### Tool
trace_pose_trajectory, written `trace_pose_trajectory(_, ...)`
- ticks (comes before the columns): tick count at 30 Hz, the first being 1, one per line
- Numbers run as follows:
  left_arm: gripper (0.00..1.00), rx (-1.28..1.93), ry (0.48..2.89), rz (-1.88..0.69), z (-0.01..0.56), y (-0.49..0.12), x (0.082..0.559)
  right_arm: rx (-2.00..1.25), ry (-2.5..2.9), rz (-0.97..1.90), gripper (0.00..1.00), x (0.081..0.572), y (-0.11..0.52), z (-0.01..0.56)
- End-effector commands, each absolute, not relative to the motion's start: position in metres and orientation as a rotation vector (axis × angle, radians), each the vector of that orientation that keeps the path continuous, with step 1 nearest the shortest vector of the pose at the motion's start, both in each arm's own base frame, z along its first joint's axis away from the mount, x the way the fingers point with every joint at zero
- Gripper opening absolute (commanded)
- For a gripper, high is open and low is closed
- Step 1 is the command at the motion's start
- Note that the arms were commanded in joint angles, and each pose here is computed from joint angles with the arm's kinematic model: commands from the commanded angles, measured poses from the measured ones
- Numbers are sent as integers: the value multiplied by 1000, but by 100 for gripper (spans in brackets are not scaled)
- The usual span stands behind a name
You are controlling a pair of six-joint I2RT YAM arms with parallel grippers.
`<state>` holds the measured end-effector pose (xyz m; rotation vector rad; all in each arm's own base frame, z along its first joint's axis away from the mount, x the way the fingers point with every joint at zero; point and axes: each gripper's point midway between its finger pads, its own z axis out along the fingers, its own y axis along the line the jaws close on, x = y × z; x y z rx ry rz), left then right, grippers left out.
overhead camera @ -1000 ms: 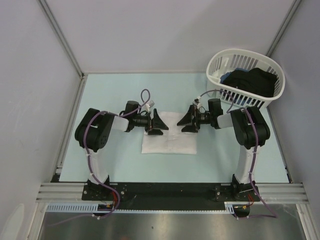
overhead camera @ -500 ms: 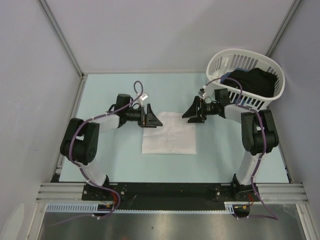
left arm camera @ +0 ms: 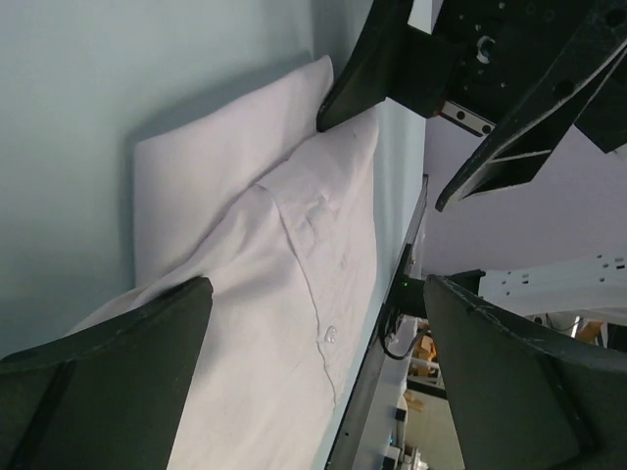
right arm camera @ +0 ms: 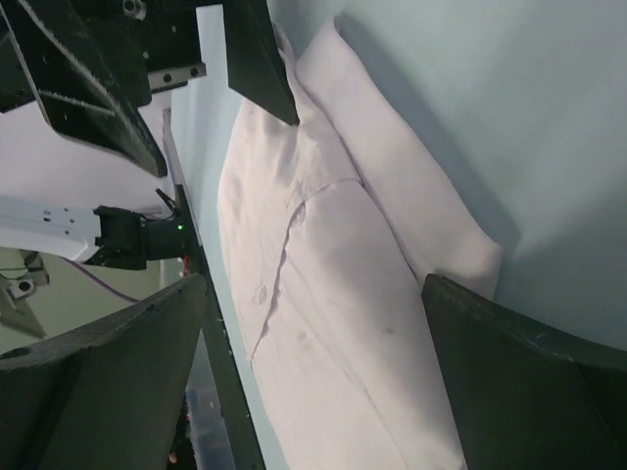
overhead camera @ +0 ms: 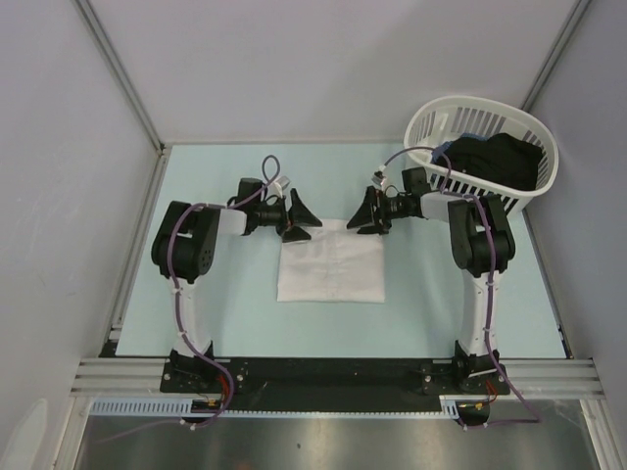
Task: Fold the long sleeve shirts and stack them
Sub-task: Fold the shirt
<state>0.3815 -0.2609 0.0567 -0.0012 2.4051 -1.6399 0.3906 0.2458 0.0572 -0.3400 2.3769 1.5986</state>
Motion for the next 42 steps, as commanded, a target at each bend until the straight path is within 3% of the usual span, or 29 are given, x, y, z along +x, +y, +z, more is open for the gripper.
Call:
trace_pose_trajectory(1,99,-210,2437,-1432,28,-217,402,-408,2399,1372,100,416,231,36)
trace_pose_trajectory(6,99,-52,2324,-1429,69,-214,395,-473,2276,1339,100,439,235,96)
trace_pose_trajectory(12,100,16,2278,-1389,101,-211,388,-519,2157,1333,100,420,239,177)
trace_pose_trajectory(15,100,32,2232,-1380,119,-211,389,-470,2208,1431,100,392,254,178)
trace_pose_trajectory(19,99,47,2189,-1369,140,-210,397,-441,2328,1491,99,362,268,139)
trace_pose_trajectory(25,99,38,2180,-1354,157,-209,404,-345,2454,1436,91,355,255,80)
trace_pose_trajectory(29,99,225,2274,-1281,145,-206,400,-345,2603,1198,76,361,218,35)
trace_pose_trajectory(32,97,350,2281,-1215,147,-201,398,-450,2587,1043,65,380,207,46)
trace_pose_trajectory(37,97,388,2288,-1100,151,-184,393,-842,2349,858,62,394,251,115)
trace_pose_trajectory(39,97,331,2291,-1088,150,-170,393,-952,2269,841,61,381,269,138)
trace_pose_trajectory(42,97,207,2289,-1080,150,-145,396,-1200,2134,845,51,339,302,154)
